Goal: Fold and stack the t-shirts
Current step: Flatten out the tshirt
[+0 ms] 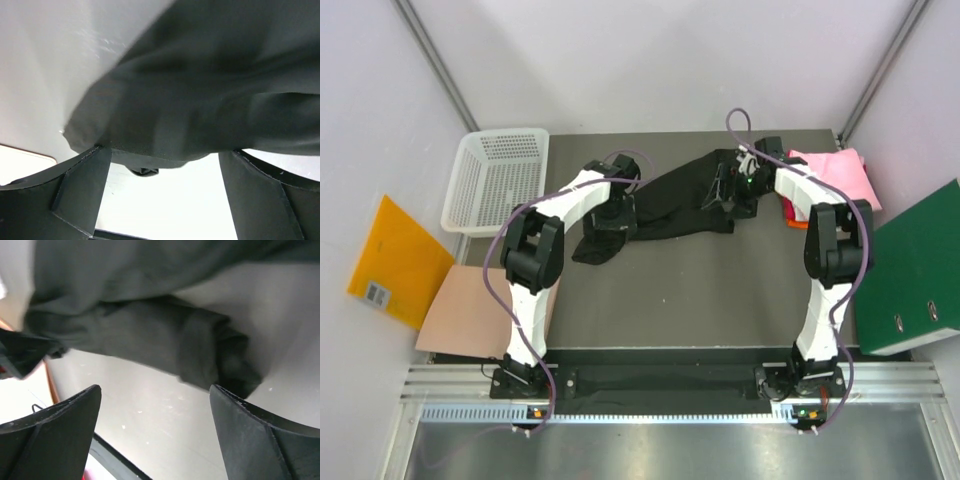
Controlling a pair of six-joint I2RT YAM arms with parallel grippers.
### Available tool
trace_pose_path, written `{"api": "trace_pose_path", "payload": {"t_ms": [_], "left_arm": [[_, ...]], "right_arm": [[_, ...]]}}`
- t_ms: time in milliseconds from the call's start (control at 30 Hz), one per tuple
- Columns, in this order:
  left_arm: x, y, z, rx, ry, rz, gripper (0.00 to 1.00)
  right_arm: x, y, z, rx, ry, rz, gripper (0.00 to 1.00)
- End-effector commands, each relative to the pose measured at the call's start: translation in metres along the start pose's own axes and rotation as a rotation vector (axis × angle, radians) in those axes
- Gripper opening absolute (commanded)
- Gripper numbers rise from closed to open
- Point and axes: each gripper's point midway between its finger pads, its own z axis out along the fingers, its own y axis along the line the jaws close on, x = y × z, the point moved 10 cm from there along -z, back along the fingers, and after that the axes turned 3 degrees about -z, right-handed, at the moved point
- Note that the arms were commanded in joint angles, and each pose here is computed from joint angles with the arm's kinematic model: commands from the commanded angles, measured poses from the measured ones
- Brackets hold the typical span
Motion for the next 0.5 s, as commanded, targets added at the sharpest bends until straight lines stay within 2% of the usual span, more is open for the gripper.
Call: {"api": "trace_pose_path", "payload": {"t_ms": [0, 167, 200, 300, 333, 367, 467], "left_arm": [[-0.013, 0.003, -0.010, -0.065, -0.051, 0.000, 0.92], [-0.013, 0.004, -0.011, -0.065, -0.053, -0.005, 0.92], [-0.012, 0.004, -0.011, -0.072, -0.051, -0.002, 0.92], [-0.011, 0.006, -0.009, -0.091, -0.050, -0.004, 0.91], [-0.010, 0.007, -0.006, -0.104, -0.043, -0.002, 0.93], [-0.011, 0.007, -0.005, -0.107, -0.044, 0.000, 0.94], [-0.011, 0.009, -0.005, -0.143, -0.042, -0.002, 0.95]], "right_arm": [[0.006, -0.018, 0.013, 0.050, 0.036, 0.031, 0.87], [0.002, -0.031, 0.034, 0.056, 0.032, 0.022, 0.82], [0.003, -0.032, 0.038, 0.054, 0.042, 0.018, 0.78], [0.003, -0.033, 0.050, 0.010, 0.076, 0.016, 0.46], [0.003, -0.032, 0.051, 0.001, 0.075, 0.010, 0.16], [0.001, -0.028, 0.048, -0.012, 0.066, 0.001, 0.00], [-0.006, -0.010, 0.026, -0.026, 0.011, -0.045, 0.00]]}}
